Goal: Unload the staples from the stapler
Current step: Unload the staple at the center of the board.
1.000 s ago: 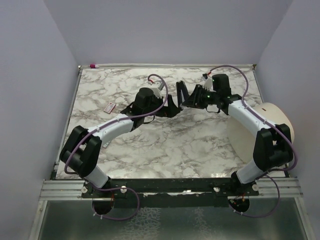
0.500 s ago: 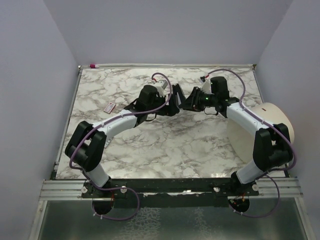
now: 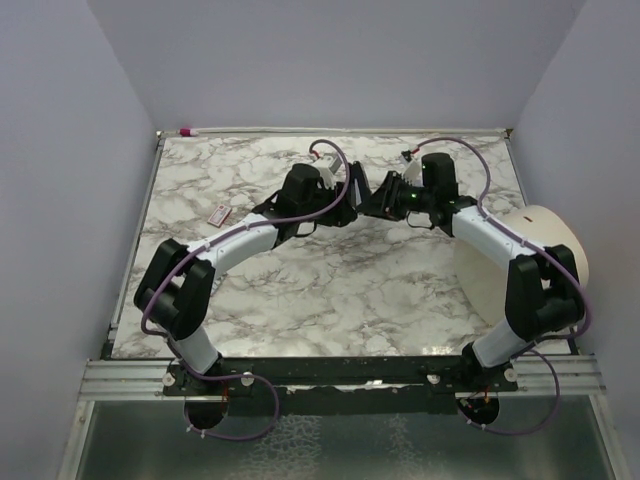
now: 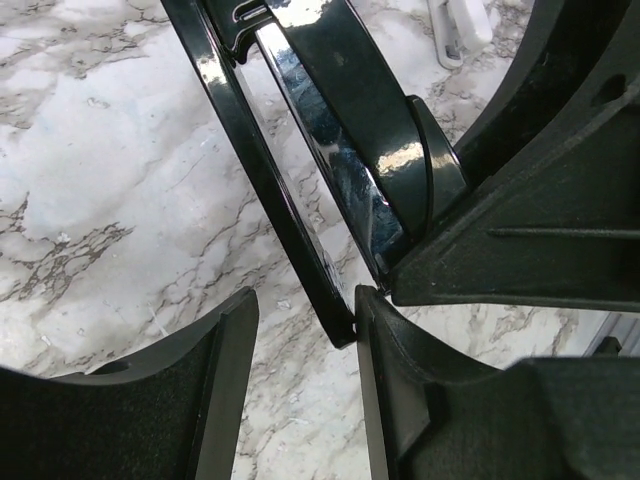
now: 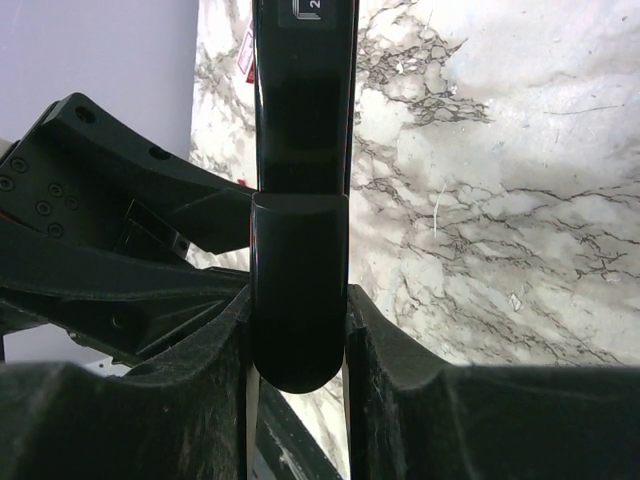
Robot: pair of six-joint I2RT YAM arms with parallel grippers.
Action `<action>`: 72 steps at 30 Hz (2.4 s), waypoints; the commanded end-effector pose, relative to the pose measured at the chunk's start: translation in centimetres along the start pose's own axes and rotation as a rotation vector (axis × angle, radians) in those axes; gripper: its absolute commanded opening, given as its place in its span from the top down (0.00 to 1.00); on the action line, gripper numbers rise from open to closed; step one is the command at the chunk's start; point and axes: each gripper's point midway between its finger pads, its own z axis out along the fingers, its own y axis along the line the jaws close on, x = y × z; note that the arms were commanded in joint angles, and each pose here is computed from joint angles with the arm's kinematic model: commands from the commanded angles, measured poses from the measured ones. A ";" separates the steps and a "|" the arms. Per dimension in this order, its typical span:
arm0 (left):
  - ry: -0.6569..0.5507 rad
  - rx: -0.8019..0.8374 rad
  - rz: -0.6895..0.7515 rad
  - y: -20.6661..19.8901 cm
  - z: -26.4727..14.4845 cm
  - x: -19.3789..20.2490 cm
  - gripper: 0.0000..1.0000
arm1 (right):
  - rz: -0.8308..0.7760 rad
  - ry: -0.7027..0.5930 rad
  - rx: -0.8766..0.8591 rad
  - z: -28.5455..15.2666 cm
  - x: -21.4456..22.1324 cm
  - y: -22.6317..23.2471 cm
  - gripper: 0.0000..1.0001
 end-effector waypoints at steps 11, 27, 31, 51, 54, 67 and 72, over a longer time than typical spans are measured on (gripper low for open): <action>0.041 -0.398 0.099 8.7 0.9 0.4 0.81 | -0.031 0.072 -0.148 1.3 1.6 3.8 0.99; -0.037 -0.547 0.347 11.3 -1.4 -2.5 1.00 | -0.349 0.171 -0.100 2.1 2.3 0.1 0.99; -0.079 -0.578 0.458 12.4 -2.0 -2.4 1.00 | -0.532 0.167 -0.118 2.7 2.7 -1.8 0.99; -0.175 -0.802 0.867 16.6 -6.6 -3.0 1.00 | -0.919 0.231 -0.117 1.9 5.3 -5.9 0.99; -0.179 -0.813 0.896 17.0 -7.0 -3.0 1.00 | -0.903 0.251 -0.101 1.8 5.3 -6.2 0.99; -0.153 -0.818 0.974 18.4 -7.1 -1.5 1.00 | -0.878 0.268 -0.080 0.9 5.1 -5.3 0.99; -0.167 -0.792 0.922 17.1 -7.2 -2.9 1.00 | -0.775 0.258 -0.090 1.6 5.1 -5.0 0.99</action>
